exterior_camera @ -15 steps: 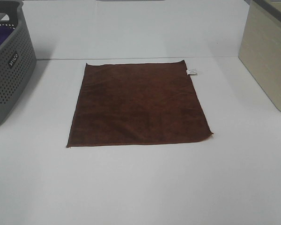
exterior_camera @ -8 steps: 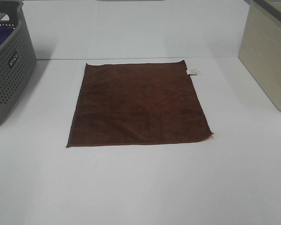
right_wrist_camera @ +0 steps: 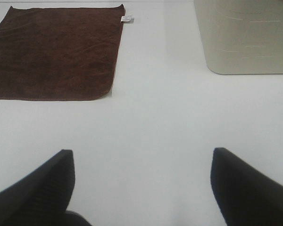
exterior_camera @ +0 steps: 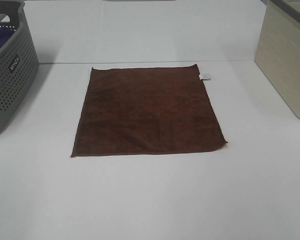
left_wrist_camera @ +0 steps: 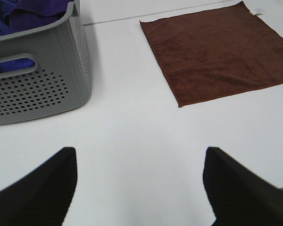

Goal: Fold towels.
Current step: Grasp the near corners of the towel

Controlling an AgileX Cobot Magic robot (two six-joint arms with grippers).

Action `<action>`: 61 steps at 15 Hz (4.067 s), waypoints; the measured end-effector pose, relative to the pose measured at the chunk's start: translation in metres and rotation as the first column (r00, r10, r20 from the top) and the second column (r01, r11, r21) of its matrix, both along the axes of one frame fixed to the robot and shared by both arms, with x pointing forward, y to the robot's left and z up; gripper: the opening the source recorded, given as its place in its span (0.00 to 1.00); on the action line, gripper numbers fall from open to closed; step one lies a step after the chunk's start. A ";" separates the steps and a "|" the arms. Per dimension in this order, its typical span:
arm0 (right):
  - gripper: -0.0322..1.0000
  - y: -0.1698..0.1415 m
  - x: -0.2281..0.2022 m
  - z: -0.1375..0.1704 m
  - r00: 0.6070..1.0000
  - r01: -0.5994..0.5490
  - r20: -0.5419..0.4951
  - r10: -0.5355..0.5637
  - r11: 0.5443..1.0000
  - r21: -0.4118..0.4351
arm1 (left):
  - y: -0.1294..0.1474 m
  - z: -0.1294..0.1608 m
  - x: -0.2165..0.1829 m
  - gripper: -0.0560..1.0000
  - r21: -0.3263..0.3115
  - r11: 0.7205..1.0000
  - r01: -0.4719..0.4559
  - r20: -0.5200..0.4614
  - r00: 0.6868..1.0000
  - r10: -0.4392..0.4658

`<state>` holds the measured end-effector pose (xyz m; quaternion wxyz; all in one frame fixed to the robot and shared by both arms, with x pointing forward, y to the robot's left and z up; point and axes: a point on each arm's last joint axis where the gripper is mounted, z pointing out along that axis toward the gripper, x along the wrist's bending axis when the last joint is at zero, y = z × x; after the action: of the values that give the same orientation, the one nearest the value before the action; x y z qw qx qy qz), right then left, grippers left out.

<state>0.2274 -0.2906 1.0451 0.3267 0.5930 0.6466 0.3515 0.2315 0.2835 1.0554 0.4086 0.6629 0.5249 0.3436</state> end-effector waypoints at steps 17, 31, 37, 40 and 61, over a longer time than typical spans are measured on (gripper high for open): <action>0.76 0.000 0.000 0.000 1.000 0.000 0.000 0.000 1.000 0.000 | -0.002 0.005 0.001 0.73 -0.036 0.999 0.008 0.040 0.999 -0.006; 0.76 0.017 0.108 0.014 0.985 -0.045 -0.149 0.088 0.962 0.271 | -0.010 0.020 0.074 0.73 -0.400 0.916 -0.013 0.051 0.998 0.037; 0.76 0.029 0.172 -0.023 0.907 -0.099 -0.345 0.242 0.918 0.384 | -0.014 -0.010 0.141 0.70 -0.508 0.845 -0.165 -0.274 0.961 0.023; 0.76 0.035 0.201 -0.051 0.861 -0.062 -0.416 0.291 0.874 0.482 | -0.021 -0.061 0.190 0.70 -0.525 0.800 -0.290 -0.534 0.845 -0.044; 0.72 0.035 0.377 -0.155 0.546 0.071 -0.738 0.397 0.855 0.513 | -0.033 -0.196 0.350 0.70 -0.526 0.758 -0.385 -0.770 0.594 -0.233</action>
<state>0.6044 -0.2551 0.8904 -0.2090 0.6832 0.6664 0.2134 0.5812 0.2503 0.8595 0.3138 0.5347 0.7645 -0.1763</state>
